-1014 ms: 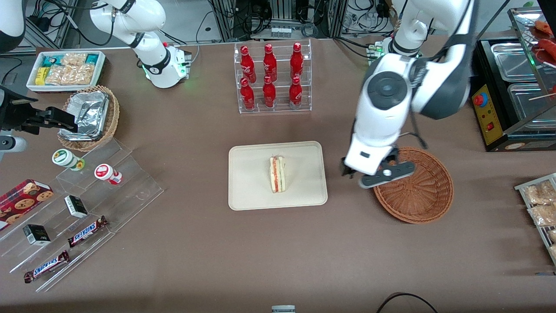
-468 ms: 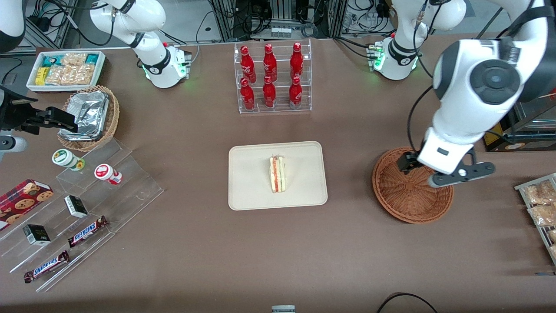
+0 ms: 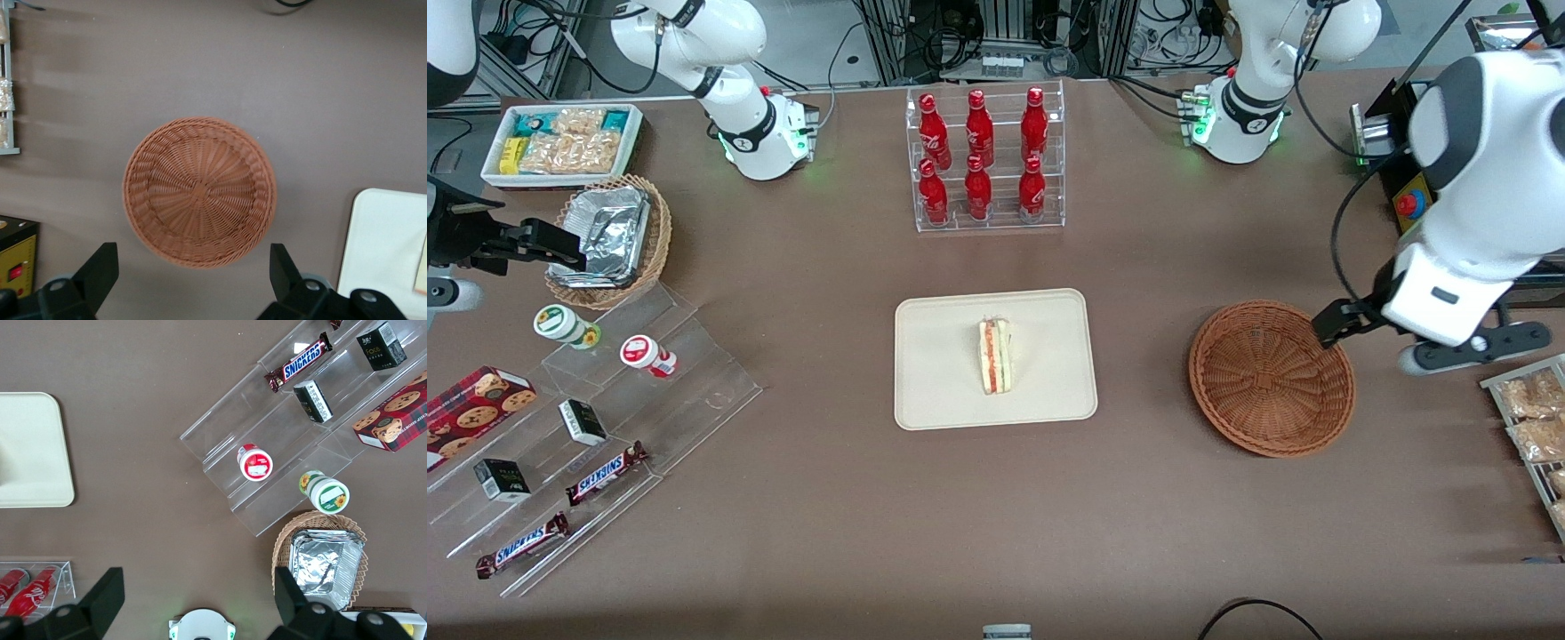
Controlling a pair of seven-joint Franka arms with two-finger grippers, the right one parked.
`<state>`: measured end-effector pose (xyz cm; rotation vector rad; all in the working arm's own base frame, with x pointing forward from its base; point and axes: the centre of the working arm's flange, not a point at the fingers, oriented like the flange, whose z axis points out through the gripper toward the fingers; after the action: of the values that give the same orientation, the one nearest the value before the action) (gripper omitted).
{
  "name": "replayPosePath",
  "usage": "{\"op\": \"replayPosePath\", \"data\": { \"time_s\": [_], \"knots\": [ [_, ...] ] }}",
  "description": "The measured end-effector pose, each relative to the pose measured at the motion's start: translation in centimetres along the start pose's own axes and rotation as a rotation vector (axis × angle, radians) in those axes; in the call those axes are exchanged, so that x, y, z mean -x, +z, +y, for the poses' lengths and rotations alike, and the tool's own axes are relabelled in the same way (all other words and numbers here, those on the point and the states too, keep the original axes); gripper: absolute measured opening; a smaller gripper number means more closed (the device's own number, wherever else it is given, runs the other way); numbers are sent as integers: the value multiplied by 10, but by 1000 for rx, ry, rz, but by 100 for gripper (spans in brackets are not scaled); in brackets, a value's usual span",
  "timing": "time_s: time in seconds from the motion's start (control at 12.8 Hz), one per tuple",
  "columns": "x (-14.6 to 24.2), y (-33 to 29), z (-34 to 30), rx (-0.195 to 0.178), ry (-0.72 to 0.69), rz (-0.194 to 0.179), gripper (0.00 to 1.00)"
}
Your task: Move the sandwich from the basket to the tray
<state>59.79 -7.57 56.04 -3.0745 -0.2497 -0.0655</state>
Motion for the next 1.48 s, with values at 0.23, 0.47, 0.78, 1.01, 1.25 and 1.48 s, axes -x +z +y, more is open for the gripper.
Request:
{"op": "replayPosePath", "data": {
  "time_s": [0.23, 0.47, 0.78, 1.01, 1.25, 1.48],
  "knots": [
    [0, -8, -20, 8, 4, -3, 100],
    [-2, -16, -47, 15, -23, 4, 100],
    [-2, -27, -80, 44, -17, 10, 100],
    [-1, -23, -76, 77, 34, -22, 100],
    [3, -25, -72, 90, 120, -46, 100],
    [5, -34, -70, 92, 166, -46, 100]
  ]
}}
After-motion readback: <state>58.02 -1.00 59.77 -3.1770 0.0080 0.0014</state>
